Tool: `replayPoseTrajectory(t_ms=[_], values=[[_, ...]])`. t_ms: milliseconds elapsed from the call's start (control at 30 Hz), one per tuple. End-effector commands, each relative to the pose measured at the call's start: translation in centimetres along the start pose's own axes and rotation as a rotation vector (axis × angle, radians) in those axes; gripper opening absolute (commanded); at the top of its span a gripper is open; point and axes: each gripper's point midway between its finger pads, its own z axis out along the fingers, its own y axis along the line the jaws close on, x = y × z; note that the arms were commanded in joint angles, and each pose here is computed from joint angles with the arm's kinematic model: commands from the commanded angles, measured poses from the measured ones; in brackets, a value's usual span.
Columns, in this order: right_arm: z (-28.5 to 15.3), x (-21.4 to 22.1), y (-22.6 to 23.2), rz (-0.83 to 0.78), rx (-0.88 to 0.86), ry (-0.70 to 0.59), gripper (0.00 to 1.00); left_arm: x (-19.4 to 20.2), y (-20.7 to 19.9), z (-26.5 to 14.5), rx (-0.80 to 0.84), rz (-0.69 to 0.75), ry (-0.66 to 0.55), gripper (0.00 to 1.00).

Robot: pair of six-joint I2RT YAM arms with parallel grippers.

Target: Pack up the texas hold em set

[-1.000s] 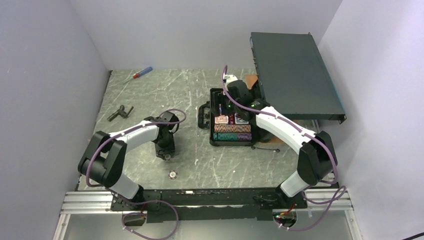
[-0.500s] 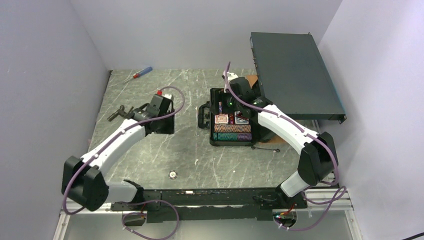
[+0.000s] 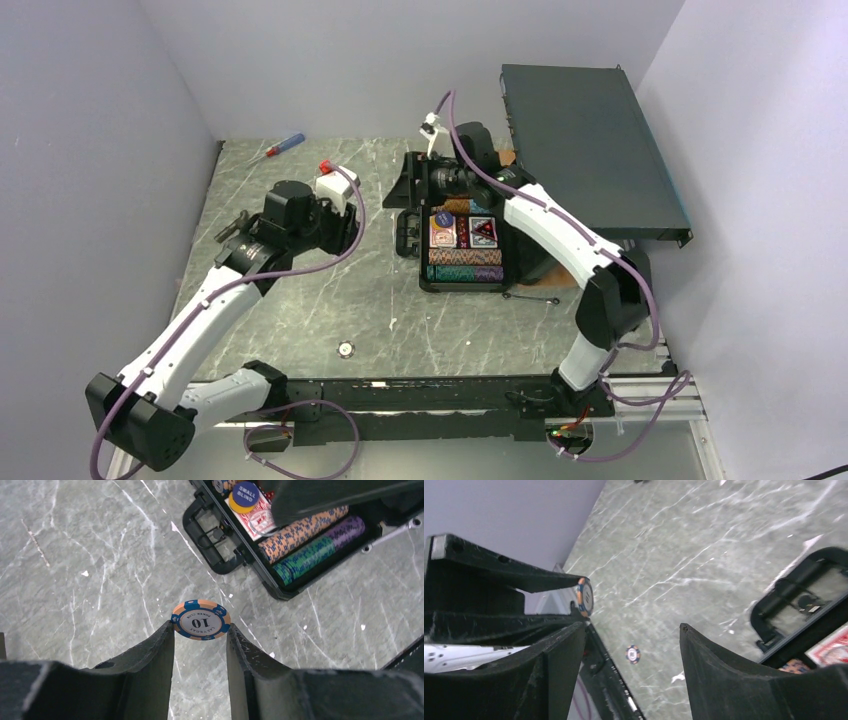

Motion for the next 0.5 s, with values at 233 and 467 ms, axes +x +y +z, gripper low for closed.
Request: replayPoseTrajectory(t_ms=[233, 467], values=[[4.0, 3.3, 3.9, 0.09, -0.14, 0.177, 0.57, 0.9, -1.4, 1.1, 0.076, 0.095, 0.009, 0.13], [5.1, 5.0, 4.8, 0.084, -0.142, 0.207, 0.49, 2.1, -2.0, 2.4, 0.103, 0.087, 0.084, 0.07]])
